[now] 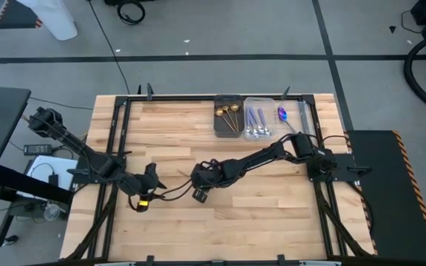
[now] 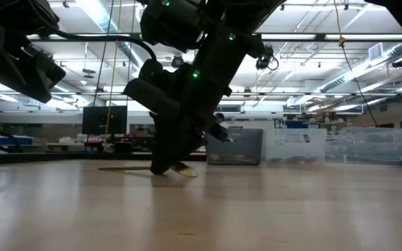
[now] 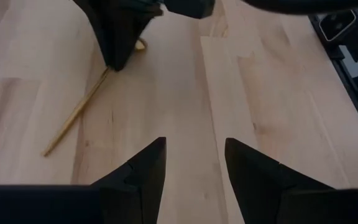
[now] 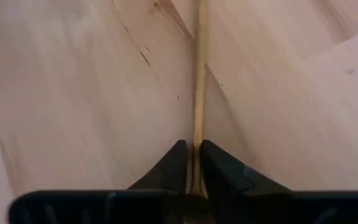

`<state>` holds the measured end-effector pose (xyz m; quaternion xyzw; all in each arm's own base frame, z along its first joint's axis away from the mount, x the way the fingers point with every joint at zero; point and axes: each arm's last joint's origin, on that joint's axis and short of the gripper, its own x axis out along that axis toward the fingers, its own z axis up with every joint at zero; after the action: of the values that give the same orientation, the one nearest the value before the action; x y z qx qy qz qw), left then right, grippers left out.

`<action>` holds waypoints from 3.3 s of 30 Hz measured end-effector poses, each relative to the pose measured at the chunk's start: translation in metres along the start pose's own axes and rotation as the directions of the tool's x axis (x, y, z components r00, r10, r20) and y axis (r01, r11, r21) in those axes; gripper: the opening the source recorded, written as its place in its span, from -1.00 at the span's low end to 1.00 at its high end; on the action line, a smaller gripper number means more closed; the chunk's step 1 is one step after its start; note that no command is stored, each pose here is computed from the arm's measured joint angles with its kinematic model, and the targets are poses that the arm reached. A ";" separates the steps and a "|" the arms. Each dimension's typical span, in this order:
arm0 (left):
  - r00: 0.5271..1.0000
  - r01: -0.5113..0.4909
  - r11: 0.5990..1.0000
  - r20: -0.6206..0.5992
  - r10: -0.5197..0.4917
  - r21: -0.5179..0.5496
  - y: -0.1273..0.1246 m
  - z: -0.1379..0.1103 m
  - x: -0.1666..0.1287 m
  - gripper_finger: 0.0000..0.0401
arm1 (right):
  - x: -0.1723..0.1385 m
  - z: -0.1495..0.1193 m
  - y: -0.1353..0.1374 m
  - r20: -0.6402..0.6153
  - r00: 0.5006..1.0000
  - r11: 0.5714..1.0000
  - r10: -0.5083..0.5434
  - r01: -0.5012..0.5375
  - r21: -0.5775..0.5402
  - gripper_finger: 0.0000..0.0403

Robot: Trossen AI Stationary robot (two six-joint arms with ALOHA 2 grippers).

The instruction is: Sort silverware by color (type)

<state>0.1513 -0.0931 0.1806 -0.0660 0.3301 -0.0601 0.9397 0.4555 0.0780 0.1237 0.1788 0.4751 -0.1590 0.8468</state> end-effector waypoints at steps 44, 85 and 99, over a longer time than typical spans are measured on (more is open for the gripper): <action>0.992 -0.123 0.976 0.038 0.118 0.181 0.012 0.005 0.003 0.19 | -0.030 0.026 -0.022 -0.103 0.977 0.979 0.188 -0.194 -0.057 -0.93; 0.981 -0.163 0.969 -0.071 0.179 0.184 0.030 0.009 0.044 -0.77 | -0.059 0.053 -0.006 -0.112 0.942 0.947 0.315 -0.320 -0.030 -0.92; 0.980 -0.173 0.977 -0.078 0.183 0.127 0.031 0.008 0.044 -0.89 | -0.064 0.065 -0.015 -0.059 0.944 0.933 0.326 -0.331 -0.143 -0.47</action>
<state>0.1925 -0.0690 0.1552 0.0229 0.3720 0.0019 0.9279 0.4652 0.0415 0.2082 0.1937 0.4635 0.0243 0.8643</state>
